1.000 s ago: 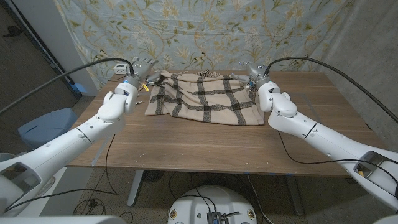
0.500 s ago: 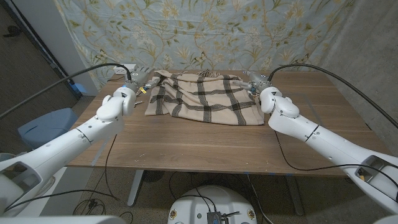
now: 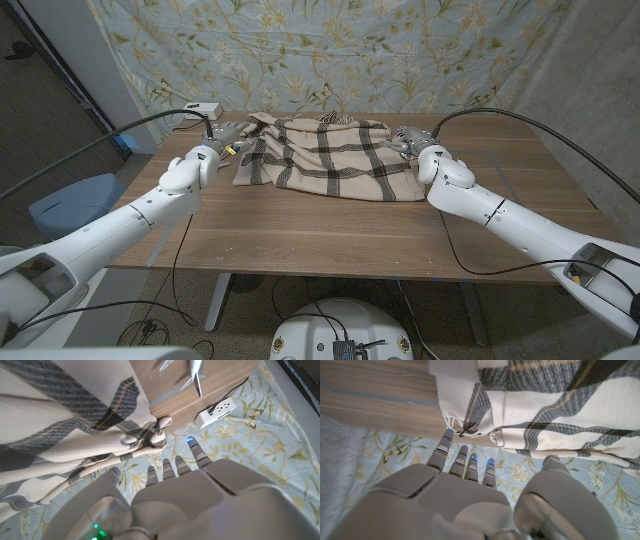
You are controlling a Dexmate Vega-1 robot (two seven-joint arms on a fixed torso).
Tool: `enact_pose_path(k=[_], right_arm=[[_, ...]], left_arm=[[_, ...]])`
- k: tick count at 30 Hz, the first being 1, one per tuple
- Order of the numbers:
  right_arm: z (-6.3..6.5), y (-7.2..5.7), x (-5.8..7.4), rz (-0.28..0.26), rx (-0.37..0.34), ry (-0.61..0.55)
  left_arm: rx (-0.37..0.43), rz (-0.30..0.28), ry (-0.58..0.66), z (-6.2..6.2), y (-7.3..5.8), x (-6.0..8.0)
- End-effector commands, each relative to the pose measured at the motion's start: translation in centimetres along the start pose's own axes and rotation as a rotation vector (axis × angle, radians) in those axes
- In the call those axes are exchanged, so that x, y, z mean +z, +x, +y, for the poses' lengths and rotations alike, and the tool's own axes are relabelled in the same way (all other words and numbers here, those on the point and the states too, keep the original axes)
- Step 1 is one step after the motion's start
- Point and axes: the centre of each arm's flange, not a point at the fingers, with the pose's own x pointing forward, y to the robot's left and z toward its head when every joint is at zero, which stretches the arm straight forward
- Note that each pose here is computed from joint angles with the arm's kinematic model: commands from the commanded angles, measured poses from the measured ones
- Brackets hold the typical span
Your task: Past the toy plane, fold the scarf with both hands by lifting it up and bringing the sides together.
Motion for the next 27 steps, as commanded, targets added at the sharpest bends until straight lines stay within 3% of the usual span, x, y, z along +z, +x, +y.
enact_pose_path(k=[1, 18, 27], right_arm=[[1.4, 1.4, -1.6, 0.097, 0.027, -0.04], [2.3, 3.4, -2.9, 0.258, 0.06, -0.087], [2.6, 4.7, -2.8, 0.314, 0.13, -0.114]], left_arm=[[-0.071, -0.024, -0.019, -2.0, 1.1, 0.2], [-0.097, -0.04, 0.006, -2.7, 2.4, 0.4], [-0.088, -0.054, 0.018, -2.7, 2.8, 0.5]])
